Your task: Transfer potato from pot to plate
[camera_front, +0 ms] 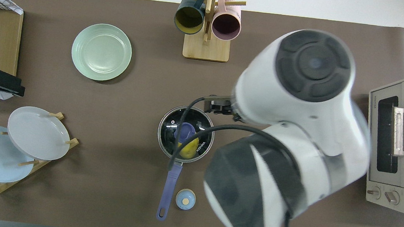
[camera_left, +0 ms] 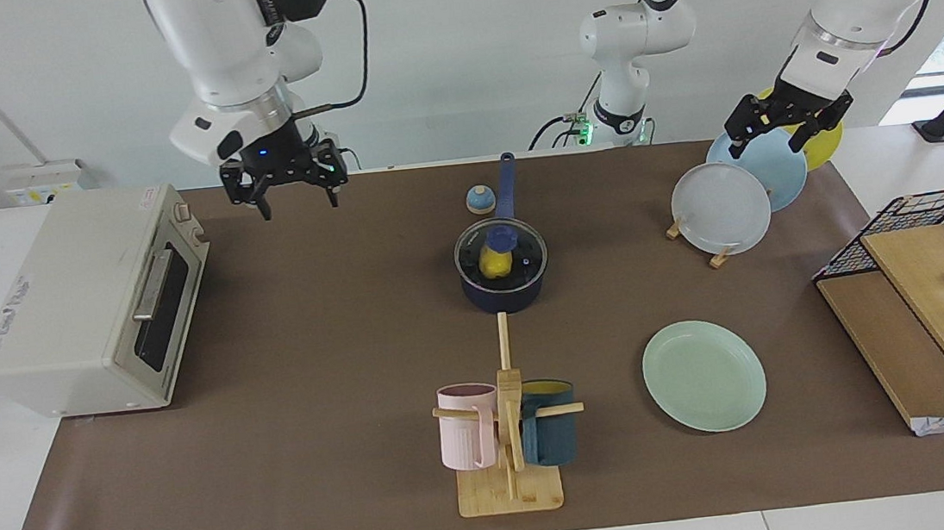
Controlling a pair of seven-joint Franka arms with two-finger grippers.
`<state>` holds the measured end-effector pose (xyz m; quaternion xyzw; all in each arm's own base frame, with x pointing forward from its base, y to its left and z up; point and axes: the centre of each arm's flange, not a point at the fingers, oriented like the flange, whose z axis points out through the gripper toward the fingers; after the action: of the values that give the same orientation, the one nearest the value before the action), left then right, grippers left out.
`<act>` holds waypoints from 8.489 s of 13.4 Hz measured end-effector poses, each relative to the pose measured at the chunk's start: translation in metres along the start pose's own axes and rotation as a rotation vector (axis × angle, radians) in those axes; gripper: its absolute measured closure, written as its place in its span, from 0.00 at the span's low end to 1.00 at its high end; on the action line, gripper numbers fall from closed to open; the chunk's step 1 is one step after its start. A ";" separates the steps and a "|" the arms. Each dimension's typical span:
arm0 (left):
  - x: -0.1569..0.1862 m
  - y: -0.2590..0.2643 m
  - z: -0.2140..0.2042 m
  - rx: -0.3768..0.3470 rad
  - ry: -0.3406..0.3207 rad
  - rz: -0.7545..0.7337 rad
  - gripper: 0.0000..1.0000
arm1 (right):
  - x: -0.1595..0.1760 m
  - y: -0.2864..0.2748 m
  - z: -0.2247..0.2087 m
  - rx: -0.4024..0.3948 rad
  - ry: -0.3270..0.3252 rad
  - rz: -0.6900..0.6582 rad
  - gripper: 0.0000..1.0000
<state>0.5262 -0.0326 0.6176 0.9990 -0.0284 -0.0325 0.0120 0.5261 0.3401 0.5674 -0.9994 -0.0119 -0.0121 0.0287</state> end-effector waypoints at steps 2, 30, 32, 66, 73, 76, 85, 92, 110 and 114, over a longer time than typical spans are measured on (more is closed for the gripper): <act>0.000 0.000 0.000 0.000 0.000 0.000 0.00 | -0.011 -0.055 0.039 0.012 0.020 0.007 0.00; 0.000 0.000 0.000 0.000 0.000 0.000 0.00 | -0.060 -0.090 0.162 -0.037 0.053 -0.096 0.24; 0.000 0.000 0.000 0.000 0.000 0.000 0.00 | -0.060 -0.090 0.162 -0.037 0.054 -0.097 0.31; -0.041 0.207 0.035 0.010 0.044 0.070 0.00 | 0.073 0.326 0.205 -0.018 -0.022 -0.091 0.34; -0.084 0.344 0.153 -0.037 0.108 0.059 0.00 | 0.065 0.329 0.221 -0.020 -0.027 -0.085 0.18; -0.072 0.363 0.198 -0.039 0.106 0.090 0.00 | 0.076 0.325 0.186 -0.015 -0.019 -0.092 0.00; -0.070 0.357 0.250 -0.046 0.128 0.179 0.00 | 0.055 0.334 0.024 -0.057 -0.086 -0.104 0.00; -0.063 0.360 0.282 -0.049 0.128 0.162 0.00 | 0.020 0.356 -0.022 -0.048 -0.112 -0.054 0.00; -0.067 0.370 0.303 -0.039 0.107 0.145 0.39 | 0.007 0.376 -0.042 -0.049 -0.094 -0.012 0.00; -0.053 0.373 0.256 -0.041 0.114 0.126 0.39 | 0.007 0.377 -0.041 -0.049 -0.093 -0.005 0.00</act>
<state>0.4353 -0.4077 0.3751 0.9950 -0.0900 0.0245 0.0362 0.5417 -0.0383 0.5873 -0.9993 -0.0154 0.0342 0.0034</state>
